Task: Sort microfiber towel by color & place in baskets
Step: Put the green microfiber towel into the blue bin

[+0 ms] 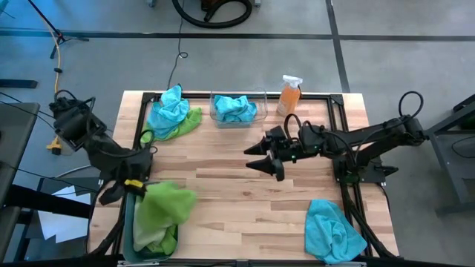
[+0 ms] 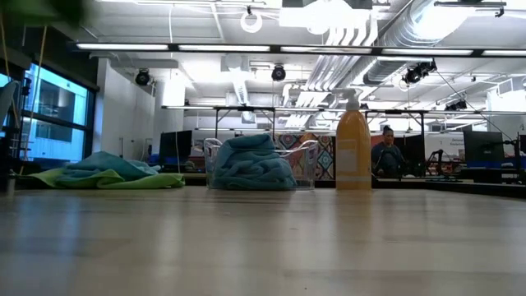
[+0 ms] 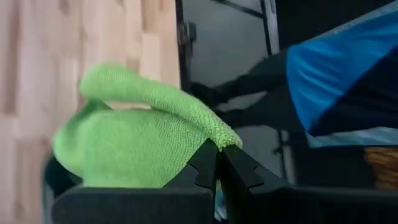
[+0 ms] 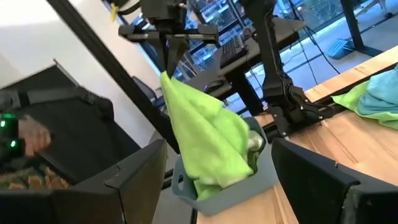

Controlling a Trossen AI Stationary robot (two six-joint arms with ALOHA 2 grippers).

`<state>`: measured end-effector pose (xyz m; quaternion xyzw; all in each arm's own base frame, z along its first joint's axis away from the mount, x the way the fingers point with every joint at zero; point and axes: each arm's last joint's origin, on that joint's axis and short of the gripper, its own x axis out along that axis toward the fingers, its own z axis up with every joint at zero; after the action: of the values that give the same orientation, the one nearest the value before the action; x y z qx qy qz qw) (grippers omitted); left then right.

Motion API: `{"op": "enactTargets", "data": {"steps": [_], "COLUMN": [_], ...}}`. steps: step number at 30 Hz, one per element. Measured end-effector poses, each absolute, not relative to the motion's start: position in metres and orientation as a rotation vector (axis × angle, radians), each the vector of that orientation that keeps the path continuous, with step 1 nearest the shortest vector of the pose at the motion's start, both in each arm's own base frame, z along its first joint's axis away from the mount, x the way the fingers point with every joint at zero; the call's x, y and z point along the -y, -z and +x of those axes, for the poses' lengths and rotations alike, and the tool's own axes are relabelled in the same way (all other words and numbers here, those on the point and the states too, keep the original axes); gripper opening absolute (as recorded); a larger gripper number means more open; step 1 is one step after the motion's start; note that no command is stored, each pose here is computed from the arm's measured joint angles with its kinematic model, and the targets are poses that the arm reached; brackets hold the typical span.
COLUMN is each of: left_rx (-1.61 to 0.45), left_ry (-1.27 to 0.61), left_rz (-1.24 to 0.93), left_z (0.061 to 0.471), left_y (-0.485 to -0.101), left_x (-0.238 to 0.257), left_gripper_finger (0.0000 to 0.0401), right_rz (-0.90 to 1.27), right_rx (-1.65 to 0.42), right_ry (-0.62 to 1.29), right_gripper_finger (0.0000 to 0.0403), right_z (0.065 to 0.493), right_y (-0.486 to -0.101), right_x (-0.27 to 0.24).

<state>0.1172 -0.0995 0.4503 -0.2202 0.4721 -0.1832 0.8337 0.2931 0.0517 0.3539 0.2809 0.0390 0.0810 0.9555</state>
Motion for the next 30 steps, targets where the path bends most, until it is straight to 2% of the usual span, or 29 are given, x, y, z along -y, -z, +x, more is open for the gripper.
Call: {"op": "enactTargets", "data": {"steps": [7,13,19,25,30], "left_rx": [-1.144,-1.326,-1.471,-1.472,-1.478], "left_ry": [0.288,0.189,0.268,0.214,0.236], "left_rz": [-0.546,-0.458,-0.435,-0.414,-0.271], "left_z": [0.105,0.106,0.115,0.120,0.135], "left_y": [-0.443,-0.427,-0.418,-0.412,-0.400], "left_x": [0.106,0.117,0.137,0.146,0.162], "left_gripper_finger": [0.0000,0.0000,0.0000,0.0000,0.0000], "right_rz": [0.496,0.482,0.478,0.454,0.456], "right_rx": [-0.095,-0.108,-0.135,-0.134,-0.134], "right_ry": [-0.176,-0.173,-0.167,-0.167,-0.167], "right_gripper_finger": [0.0287,0.0287,0.0287,0.0287,0.0287], "right_z": [0.292,0.292,0.292,0.292,0.292], "right_y": [-0.352,-0.351,-0.348,-0.348,-0.348], "right_x": [-0.055,-0.055,-0.055,-0.055,-0.055]}}
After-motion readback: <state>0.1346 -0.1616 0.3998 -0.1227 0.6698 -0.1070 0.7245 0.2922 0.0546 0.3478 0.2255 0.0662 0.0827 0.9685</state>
